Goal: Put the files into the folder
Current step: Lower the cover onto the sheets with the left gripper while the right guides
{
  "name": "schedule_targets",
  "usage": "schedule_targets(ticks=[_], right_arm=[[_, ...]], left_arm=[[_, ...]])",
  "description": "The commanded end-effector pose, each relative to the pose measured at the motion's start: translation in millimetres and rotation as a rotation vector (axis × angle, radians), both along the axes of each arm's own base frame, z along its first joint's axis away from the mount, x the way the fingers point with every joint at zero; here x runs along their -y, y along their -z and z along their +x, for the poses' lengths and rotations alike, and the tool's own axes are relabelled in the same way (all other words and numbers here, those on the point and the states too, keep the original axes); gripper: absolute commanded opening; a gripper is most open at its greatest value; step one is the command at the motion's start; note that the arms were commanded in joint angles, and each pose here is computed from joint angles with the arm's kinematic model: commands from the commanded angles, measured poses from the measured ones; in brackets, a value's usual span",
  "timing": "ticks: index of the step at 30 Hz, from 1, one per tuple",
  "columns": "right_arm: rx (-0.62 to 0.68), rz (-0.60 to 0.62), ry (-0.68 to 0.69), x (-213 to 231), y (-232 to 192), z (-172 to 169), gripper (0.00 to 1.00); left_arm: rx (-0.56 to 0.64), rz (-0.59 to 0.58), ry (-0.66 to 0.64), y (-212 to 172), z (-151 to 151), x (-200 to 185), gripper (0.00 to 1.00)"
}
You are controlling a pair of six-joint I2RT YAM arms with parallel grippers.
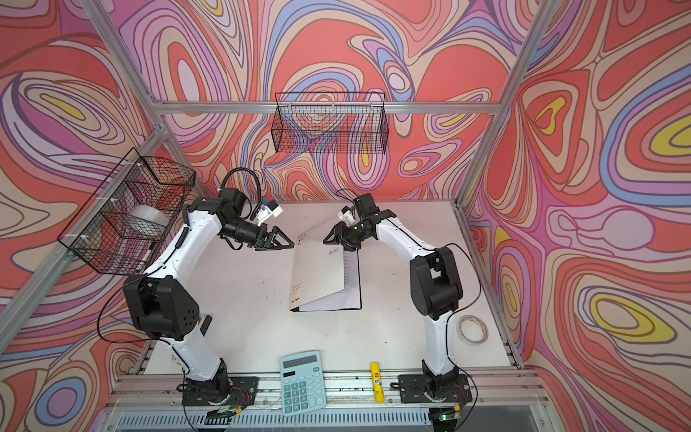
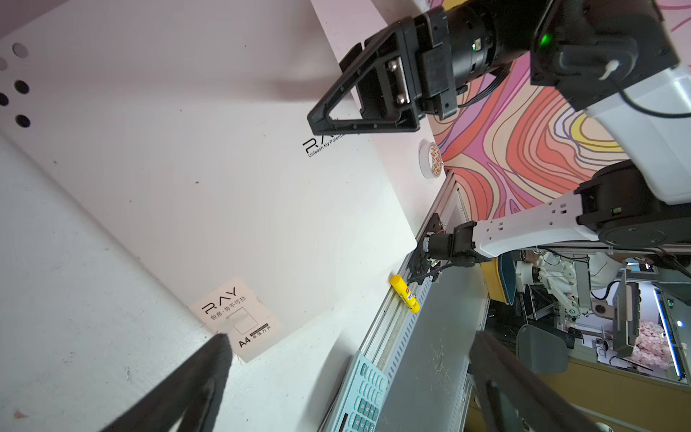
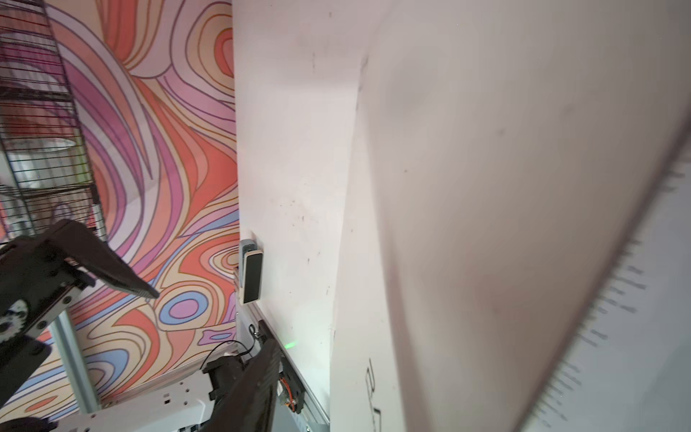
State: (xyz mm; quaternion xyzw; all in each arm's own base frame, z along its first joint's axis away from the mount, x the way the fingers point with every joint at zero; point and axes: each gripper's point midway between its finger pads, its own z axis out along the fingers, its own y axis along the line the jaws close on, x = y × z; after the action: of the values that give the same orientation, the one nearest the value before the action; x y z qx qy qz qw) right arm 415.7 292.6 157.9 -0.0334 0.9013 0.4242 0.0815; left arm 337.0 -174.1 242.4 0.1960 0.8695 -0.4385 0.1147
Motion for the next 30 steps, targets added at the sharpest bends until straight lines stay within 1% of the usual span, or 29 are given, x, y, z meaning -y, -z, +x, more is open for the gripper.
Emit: schedule_targets(ticks=[1, 12, 27, 30], right_arm=[[0.004, -0.164, 0.027, 24.9, 27.8, -0.8, 0.52], [-0.005, -0.382, 0.083, 62.2, 73.1, -4.8, 0.53], [-0.047, -0.556, 0.136, 96.8, 113.3, -15.3, 0.55], [-0.058, -0.562, 0.138, 97.7, 119.5, -16.0, 0.55]], left_arm=[[0.039, 0.011, 0.009, 3.2, -1.2, -0.8, 1.00], [-0.004, 0.033, 0.012, 23.4, 0.7, -2.6, 1.00], [-0.042, 0.017, 0.020, 37.1, 1.7, -0.5, 1.00], [-0.047, 0.015, 0.022, 38.8, 1.2, -0.6, 1.00]])
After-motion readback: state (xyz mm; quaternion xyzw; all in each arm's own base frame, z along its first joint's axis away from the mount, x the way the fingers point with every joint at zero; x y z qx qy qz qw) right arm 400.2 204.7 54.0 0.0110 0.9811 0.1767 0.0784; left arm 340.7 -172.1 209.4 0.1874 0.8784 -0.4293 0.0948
